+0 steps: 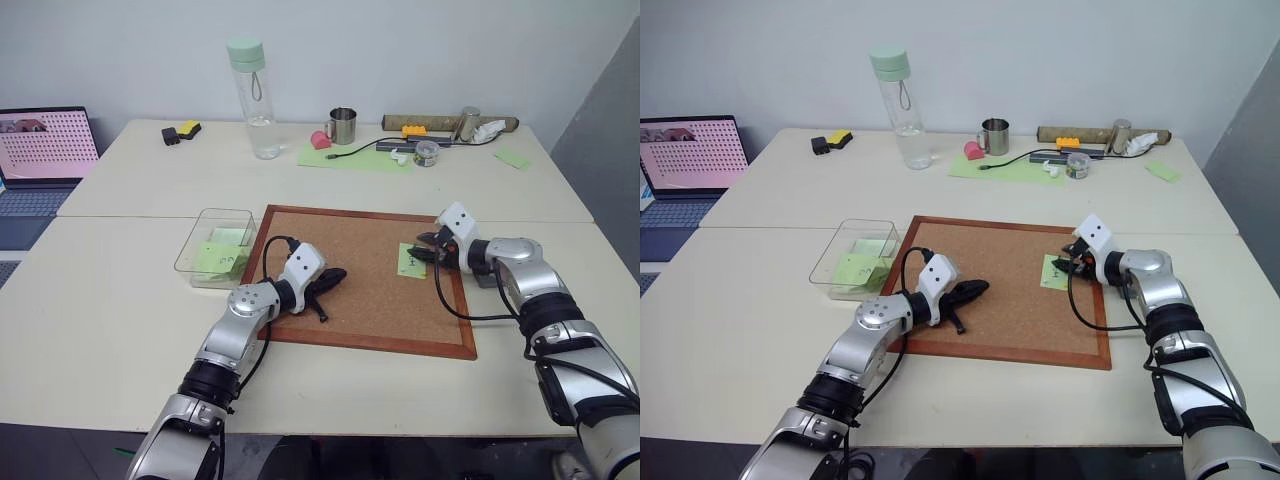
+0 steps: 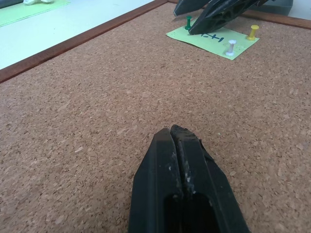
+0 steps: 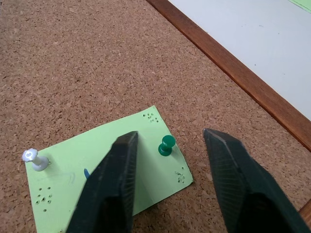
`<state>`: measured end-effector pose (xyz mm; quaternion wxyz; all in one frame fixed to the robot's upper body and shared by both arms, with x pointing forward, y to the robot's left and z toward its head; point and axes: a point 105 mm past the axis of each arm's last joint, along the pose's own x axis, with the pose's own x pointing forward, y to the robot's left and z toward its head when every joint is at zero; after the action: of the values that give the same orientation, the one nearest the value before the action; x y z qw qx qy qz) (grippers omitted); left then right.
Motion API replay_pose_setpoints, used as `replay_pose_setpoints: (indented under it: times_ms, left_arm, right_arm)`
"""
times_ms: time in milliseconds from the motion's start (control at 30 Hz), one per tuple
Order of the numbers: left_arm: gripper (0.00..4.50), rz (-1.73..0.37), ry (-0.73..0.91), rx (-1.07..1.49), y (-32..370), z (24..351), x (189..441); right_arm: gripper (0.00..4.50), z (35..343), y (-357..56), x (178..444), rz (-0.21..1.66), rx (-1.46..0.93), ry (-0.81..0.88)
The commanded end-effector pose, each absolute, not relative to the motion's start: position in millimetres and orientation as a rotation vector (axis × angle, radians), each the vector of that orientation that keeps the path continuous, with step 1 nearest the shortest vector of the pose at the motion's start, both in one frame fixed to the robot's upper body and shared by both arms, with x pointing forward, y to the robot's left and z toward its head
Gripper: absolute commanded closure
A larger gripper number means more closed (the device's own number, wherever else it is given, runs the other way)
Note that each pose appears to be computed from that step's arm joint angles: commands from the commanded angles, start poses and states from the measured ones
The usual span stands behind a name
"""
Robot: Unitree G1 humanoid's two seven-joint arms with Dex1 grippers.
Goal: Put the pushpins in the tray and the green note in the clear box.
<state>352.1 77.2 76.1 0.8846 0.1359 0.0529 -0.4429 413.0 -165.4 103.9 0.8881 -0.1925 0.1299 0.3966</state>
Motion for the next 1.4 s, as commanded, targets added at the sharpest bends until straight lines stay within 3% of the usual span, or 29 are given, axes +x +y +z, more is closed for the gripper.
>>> replay_pose_setpoints:
  times_ms: [33, 200, 567, 1067, 1400]
  left_arm:
    - [4.5, -0.897, 0.173, 0.289, 87, 61, 351]
    - [4.5, -0.871, 0.186, 0.296, 93, 59, 354]
    - [4.5, -0.845, 0.211, 0.299, 94, 52, 356]
    - [4.5, -0.863, 0.215, 0.29, 84, 48, 354]
    - [4.5, -0.872, 0.197, 0.293, 82, 51, 353]
  right_arm:
    - [3.49, 119, -164, 417, 0.823, -0.403, 0.21]
    - [4.44, 126, -160, 415, 0.855, -0.397, 0.185]
    - [4.44, 157, -152, 405, 0.89, -0.344, 0.084]
    - [4.44, 175, -173, 389, 0.853, -0.27, 0.098]
    - [4.44, 158, -259, 371, 0.626, -0.467, 0.301]
